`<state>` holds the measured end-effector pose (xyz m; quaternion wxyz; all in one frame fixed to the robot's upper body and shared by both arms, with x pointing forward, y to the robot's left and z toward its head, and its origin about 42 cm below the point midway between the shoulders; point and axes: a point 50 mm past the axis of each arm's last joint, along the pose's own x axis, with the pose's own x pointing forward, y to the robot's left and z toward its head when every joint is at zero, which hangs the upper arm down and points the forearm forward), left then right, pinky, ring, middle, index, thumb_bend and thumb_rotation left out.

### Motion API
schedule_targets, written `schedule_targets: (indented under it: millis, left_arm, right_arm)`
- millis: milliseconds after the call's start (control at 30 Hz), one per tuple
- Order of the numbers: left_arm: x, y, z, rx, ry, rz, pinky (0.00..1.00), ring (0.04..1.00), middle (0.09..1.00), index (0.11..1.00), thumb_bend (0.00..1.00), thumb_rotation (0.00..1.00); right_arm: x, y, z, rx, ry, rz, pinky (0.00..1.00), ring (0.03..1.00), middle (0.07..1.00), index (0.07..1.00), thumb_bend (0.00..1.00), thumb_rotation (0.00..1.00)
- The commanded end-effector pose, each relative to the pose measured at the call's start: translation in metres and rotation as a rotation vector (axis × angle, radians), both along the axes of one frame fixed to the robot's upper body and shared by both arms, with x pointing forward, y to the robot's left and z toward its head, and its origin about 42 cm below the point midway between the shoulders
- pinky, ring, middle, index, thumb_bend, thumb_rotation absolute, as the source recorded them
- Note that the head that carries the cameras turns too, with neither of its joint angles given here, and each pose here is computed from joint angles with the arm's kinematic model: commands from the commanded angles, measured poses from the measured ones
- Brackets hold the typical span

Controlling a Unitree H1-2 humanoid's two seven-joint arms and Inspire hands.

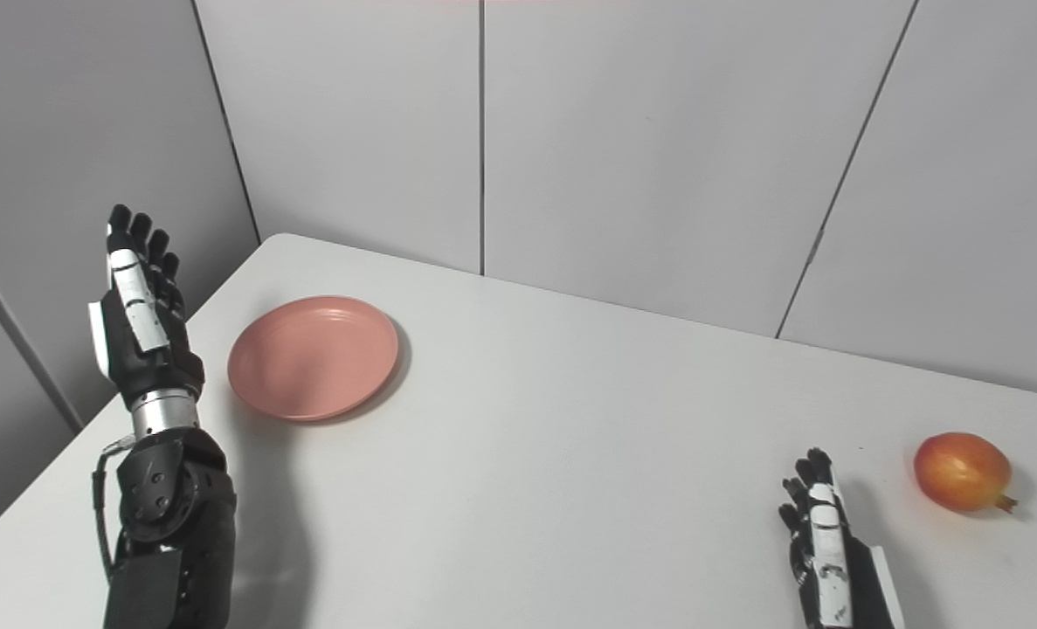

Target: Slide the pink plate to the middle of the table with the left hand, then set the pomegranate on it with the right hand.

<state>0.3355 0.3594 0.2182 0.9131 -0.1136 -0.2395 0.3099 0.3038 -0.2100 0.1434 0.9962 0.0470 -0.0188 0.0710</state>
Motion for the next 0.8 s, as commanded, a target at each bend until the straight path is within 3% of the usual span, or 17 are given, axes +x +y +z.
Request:
schedule_targets:
  millis: [0,433,767]
  left_arm:
    - [0.002,0.008,0.014,0.031,-0.06,-0.007,1.0,0.984,0.984,0.961,0.43,1.0]
    - [0.008,0.021,0.0,-0.03,-0.006,-0.058,1.0,0.983,0.989,0.957,0.47,1.0]
    - [0.011,0.032,-0.009,-0.064,0.015,-0.055,1.0,0.979,0.985,0.962,0.4,1.0]
  right_arm:
    - [0.004,-0.002,0.016,-0.001,-0.062,0.002,1.0,1.0,1.0,1.0,0.19,1.0]
    - [0.003,-0.002,0.018,-0.007,-0.061,0.004,1.0,1.0,1.0,1.0,0.19,1.0]
    - [0.002,-0.002,0.018,-0.001,-0.057,0.003,1.0,1.0,1.0,1.0,0.2,1.0]
